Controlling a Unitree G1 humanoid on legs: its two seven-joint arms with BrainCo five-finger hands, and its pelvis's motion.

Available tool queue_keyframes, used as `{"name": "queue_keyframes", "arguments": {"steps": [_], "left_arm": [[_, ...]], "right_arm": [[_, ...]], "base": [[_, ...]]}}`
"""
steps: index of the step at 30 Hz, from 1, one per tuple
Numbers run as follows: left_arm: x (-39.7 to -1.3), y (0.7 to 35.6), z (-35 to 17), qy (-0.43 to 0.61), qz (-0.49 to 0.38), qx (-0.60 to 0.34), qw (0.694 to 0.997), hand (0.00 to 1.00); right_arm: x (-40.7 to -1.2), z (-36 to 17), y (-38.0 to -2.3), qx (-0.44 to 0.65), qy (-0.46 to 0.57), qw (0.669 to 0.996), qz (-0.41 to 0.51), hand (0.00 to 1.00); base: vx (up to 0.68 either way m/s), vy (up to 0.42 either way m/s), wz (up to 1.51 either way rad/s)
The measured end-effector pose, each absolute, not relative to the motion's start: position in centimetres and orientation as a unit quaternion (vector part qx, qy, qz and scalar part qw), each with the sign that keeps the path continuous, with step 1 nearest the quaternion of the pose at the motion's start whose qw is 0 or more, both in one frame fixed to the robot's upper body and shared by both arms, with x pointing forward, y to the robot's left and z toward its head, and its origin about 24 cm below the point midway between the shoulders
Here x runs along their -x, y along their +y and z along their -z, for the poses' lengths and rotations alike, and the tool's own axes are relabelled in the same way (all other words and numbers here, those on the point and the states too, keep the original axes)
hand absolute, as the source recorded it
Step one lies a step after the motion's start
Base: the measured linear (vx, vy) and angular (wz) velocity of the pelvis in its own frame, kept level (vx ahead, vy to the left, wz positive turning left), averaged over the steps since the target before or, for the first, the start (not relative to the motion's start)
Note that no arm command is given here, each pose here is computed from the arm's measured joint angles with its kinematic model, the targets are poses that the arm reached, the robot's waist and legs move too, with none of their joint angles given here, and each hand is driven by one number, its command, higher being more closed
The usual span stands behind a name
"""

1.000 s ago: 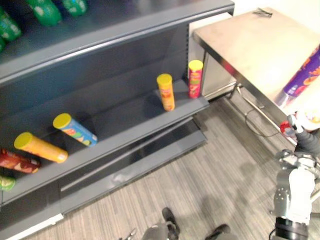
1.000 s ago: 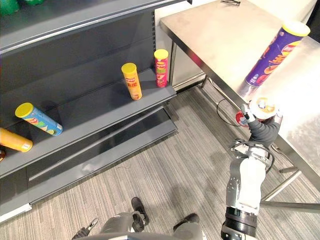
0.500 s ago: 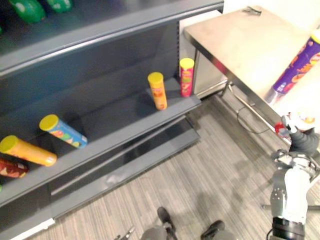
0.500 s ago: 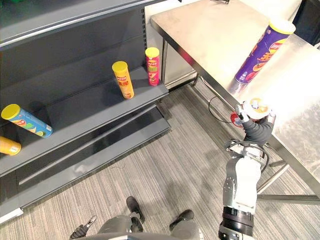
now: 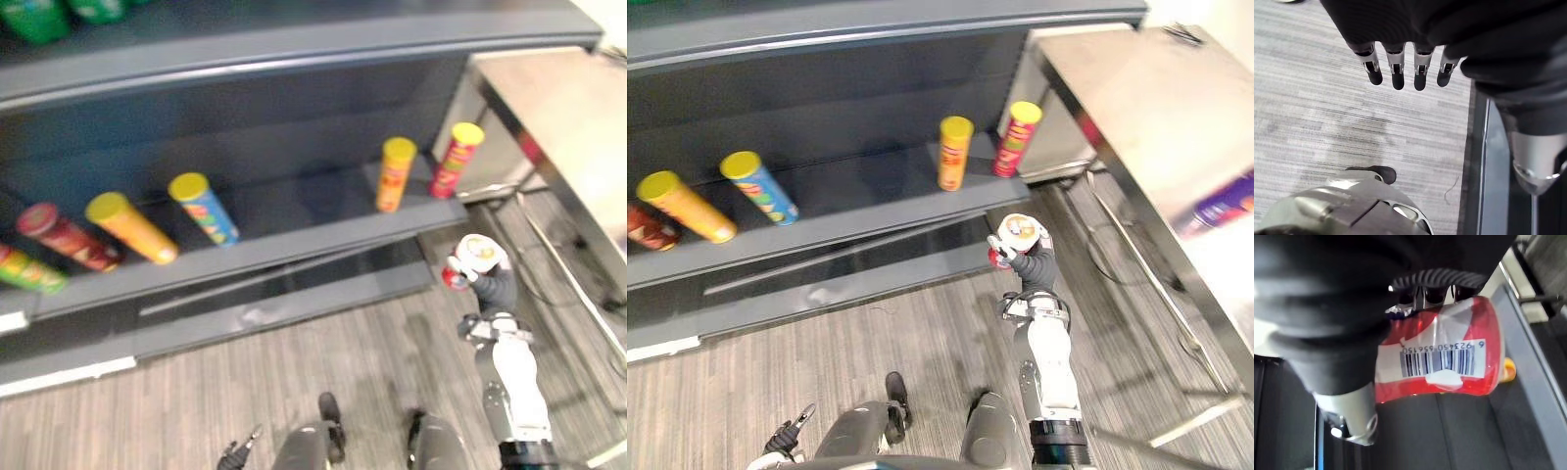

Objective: Put the gum and the chips on the shelf.

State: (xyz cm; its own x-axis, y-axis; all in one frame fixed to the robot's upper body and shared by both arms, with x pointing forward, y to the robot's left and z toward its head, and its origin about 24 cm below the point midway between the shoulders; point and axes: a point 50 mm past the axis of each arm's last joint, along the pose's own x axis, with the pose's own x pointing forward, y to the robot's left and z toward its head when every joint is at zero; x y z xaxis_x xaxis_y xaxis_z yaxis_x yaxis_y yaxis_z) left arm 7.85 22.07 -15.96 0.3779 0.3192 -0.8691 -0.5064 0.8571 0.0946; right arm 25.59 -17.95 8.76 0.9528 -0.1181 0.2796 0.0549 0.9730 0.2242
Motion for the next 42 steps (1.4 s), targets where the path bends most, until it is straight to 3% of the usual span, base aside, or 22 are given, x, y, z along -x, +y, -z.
{"name": "queue_keyframes", "arguments": {"steps": [6, 19, 25, 30, 34, 42], "left_arm": [[-6.0, 22.1, 16.6, 0.531, -0.253, 0.097, 0.803, 0.0], [-6.8, 21.7, 16.5, 0.522, -0.238, 0.113, 0.811, 0.0], [-5.9, 21.6, 16.7, 0.541, -0.233, 0.09, 0.803, 0.0], [-5.1, 21.7, 16.8, 0.555, -0.221, 0.061, 0.8, 0.0], [-5.5, 21.8, 16.7, 0.555, -0.21, 0.046, 0.804, 0.0], [-6.2, 21.8, 16.7, 0.555, -0.208, 0.028, 0.805, 0.0]], "right_arm": [[-24.7, -9.3, -17.5, -0.125, -0.161, 0.979, 0.025, 1.0], [-23.2, -7.9, -20.9, -0.143, -0.143, 0.975, 0.089, 1.0], [-23.0, -7.3, -20.6, -0.139, -0.126, 0.978, 0.088, 1.0], [-23.7, -6.8, -18.2, -0.123, -0.102, 0.987, 0.033, 1.0], [-24.5, -6.2, -14.1, -0.123, -0.073, 0.987, -0.066, 1.0], [-24.6, -8.1, -6.5, -0.144, -0.091, 0.954, -0.246, 1.0]], "base": [[0.2, -0.112, 0.87], [0.14, -0.133, 0.4], [-0.04, 0.054, 0.26], [-0.04, 0.073, -0.2], [0.01, 0.042, -0.3], [0.04, -0.025, 0.0]]}}
